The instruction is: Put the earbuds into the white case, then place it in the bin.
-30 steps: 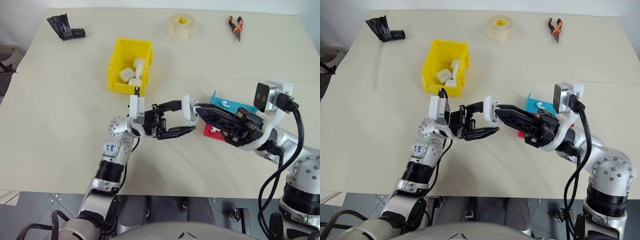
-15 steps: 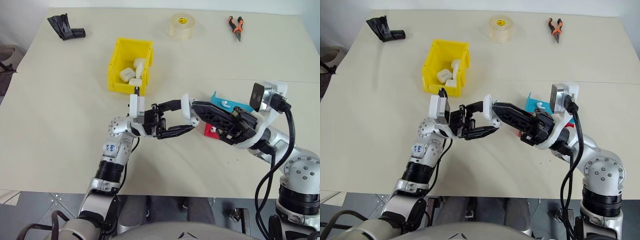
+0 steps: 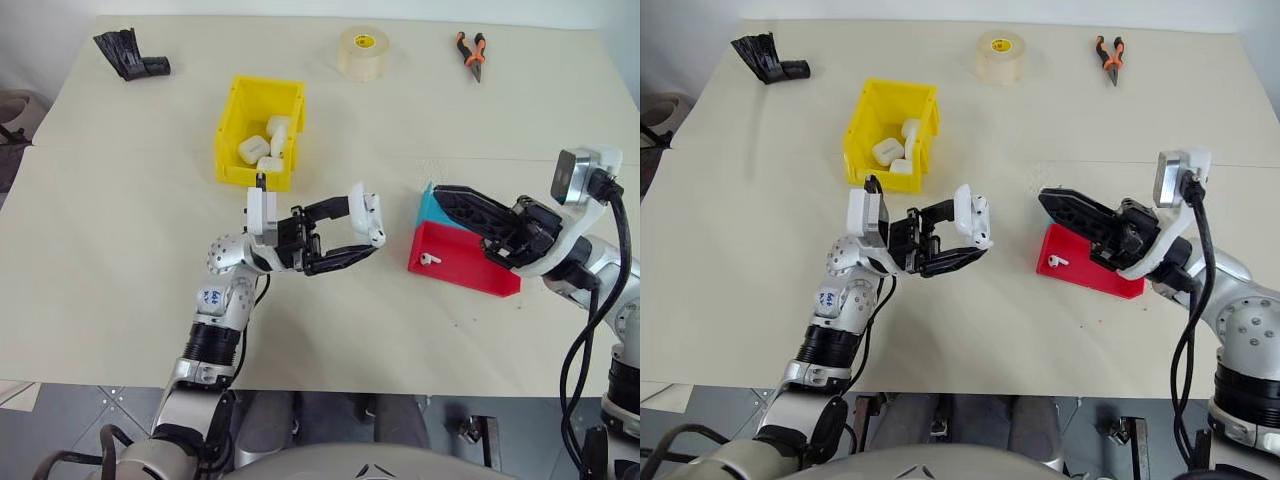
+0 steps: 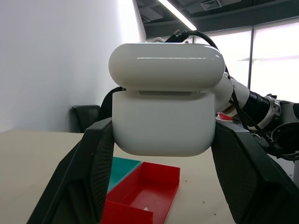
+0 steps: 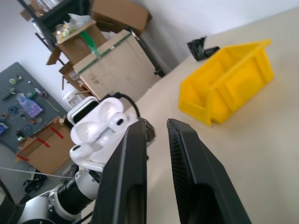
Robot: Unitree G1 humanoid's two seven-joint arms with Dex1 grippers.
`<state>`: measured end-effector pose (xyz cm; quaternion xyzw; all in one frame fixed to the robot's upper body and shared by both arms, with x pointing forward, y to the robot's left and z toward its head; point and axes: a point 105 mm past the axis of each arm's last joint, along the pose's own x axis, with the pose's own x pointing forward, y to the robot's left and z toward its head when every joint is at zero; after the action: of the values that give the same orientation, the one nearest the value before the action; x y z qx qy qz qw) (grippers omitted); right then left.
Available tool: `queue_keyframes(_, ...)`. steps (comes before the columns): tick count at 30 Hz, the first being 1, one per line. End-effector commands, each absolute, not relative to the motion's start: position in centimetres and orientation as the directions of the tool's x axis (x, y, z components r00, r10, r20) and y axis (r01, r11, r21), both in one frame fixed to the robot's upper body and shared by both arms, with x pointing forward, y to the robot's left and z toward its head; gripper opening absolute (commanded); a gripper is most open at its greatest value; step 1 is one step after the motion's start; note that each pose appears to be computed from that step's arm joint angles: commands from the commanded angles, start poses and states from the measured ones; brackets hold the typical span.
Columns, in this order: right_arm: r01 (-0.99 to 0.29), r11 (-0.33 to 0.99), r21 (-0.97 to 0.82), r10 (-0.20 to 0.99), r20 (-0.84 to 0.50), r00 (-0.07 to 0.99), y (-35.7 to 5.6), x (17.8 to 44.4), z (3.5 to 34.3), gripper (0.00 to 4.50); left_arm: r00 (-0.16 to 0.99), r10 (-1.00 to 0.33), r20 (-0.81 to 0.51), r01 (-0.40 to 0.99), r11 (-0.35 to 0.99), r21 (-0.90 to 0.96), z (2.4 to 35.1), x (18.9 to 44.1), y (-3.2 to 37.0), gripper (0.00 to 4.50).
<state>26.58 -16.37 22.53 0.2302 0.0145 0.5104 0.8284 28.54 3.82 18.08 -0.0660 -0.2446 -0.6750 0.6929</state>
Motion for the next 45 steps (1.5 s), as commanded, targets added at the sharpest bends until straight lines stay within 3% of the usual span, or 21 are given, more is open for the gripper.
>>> queue_keyframes(1, -0.857, 0.395, 0.331, 0.870, 0.164, 0.464, -16.8, 25.8, 22.8, 1.97, -0.037, -0.895, 0.444, 0.955, 0.100, 0.281, 19.0, 28.1, 4.3, 2.75)
queue_keyframes(6, -0.865, 0.441, 0.241, 0.881, 0.070, 0.468, -17.2, 25.7, 22.0, 3.61, -0.026, -0.897, 0.442, 0.953, 0.111, 0.282, 18.9, 28.1, 4.6, 2.75)
queue_keyframes(8, -0.900, 0.388, 0.200, 0.909, 0.076, 0.409, -16.1, 25.0, 22.6, 4.29, -0.020, -0.897, 0.442, 0.952, 0.118, 0.283, 18.9, 28.2, 4.6, 2.75)
queue_keyframes(9, -0.922, 0.341, 0.184, 0.930, 0.074, 0.359, -15.1, 24.5, 22.9, 4.49, -0.018, -0.897, 0.441, 0.951, 0.121, 0.284, 18.9, 28.2, 4.5, 2.75)
queue_keyframes(12, -0.951, 0.265, 0.156, 0.957, 0.075, 0.279, -13.0, 23.8, 23.0, 4.49, -0.007, -0.904, 0.428, 0.949, 0.129, 0.288, 18.8, 28.5, 4.1, 2.75)
queue_keyframes(16, -0.957, 0.265, 0.122, 0.963, 0.027, 0.270, -11.9, 24.0, 22.1, 3.59, 0.021, -0.918, 0.397, 0.948, 0.143, 0.283, 18.3, 28.9, 3.8, 2.75)
queue_keyframes(26, -0.965, 0.243, 0.102, 0.966, 0.062, 0.250, -10.1, 24.1, 22.0, 0.19, 0.102, -0.942, 0.318, 0.925, 0.207, 0.318, 17.8, 30.2, 3.3, 2.75)
queue_keyframes(36, -0.966, 0.242, 0.090, 0.969, 0.036, 0.246, -9.8, 24.2, 21.5, 0.09, 0.122, -0.941, 0.316, 0.920, 0.226, 0.320, 18.0, 30.4, 3.1, 2.75)
queue_keyframes(42, -0.895, 0.433, 0.108, 0.900, -0.008, 0.435, -14.9, 25.7, 21.0, 0.09, 0.094, -0.923, 0.373, 0.928, 0.217, 0.304, 18.3, 29.7, 4.8, 2.75)
queue_keyframes(45, -0.841, 0.536, 0.069, 0.844, -0.044, 0.534, -18.3, 26.1, 20.5, 0.65, 0.055, -0.916, 0.396, 0.936, 0.185, 0.298, 18.4, 28.9, 5.4, 2.75)
